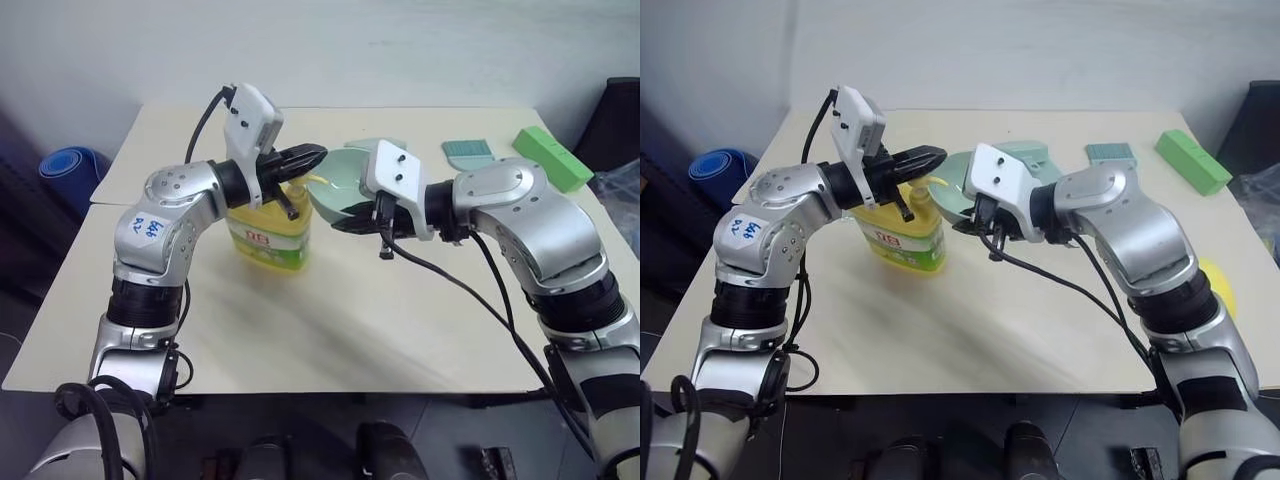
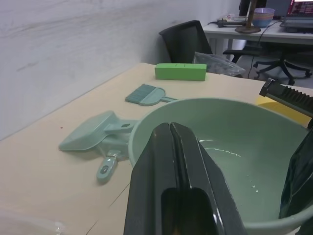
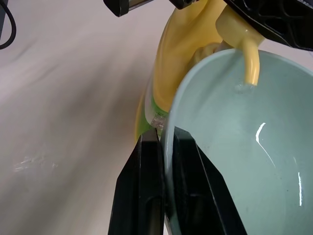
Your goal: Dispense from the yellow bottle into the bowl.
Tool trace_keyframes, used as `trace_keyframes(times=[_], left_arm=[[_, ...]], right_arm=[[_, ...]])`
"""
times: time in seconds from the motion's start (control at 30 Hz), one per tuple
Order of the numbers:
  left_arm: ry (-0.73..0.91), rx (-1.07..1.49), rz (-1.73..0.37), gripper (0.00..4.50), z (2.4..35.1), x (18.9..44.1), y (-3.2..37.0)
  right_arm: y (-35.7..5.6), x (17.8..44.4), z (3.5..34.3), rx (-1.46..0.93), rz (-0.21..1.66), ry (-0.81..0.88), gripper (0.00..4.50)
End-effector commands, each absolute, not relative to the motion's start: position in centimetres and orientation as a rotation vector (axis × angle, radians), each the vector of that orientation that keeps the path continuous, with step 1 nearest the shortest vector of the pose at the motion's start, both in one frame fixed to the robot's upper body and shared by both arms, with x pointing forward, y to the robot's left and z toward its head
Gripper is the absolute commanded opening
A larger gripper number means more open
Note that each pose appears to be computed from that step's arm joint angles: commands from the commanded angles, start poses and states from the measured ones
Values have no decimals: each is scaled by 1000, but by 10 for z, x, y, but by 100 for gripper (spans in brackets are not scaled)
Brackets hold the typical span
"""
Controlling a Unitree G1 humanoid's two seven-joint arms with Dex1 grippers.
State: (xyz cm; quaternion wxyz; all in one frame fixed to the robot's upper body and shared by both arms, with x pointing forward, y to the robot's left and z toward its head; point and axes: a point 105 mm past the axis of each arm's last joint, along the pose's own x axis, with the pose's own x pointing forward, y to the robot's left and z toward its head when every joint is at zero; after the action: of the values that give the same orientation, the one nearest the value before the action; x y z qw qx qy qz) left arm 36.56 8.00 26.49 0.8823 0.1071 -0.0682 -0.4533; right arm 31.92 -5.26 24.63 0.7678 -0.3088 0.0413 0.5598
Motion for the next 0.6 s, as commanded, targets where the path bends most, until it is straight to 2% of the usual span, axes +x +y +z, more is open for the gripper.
trace_keyframes(times=[0.03,0.2,0.3,0.37,0.47,0.6], left_arm=[[148,160,-873,1,191,378,92],[3,115,-920,1,224,374,85],[-297,-18,-940,1,283,366,97],[-400,-11,-943,1,296,360,108],[-496,3,-1012,1,305,341,121],[-449,101,-1143,1,284,314,132]], right_arm=[[-52,312,259,-689,1213,25,0],[-70,319,249,-677,1161,66,0],[-108,338,235,-654,1034,116,0],[-127,344,223,-631,984,145,0],[-164,358,192,-671,878,203,0],[-200,371,158,-639,772,220,0]])
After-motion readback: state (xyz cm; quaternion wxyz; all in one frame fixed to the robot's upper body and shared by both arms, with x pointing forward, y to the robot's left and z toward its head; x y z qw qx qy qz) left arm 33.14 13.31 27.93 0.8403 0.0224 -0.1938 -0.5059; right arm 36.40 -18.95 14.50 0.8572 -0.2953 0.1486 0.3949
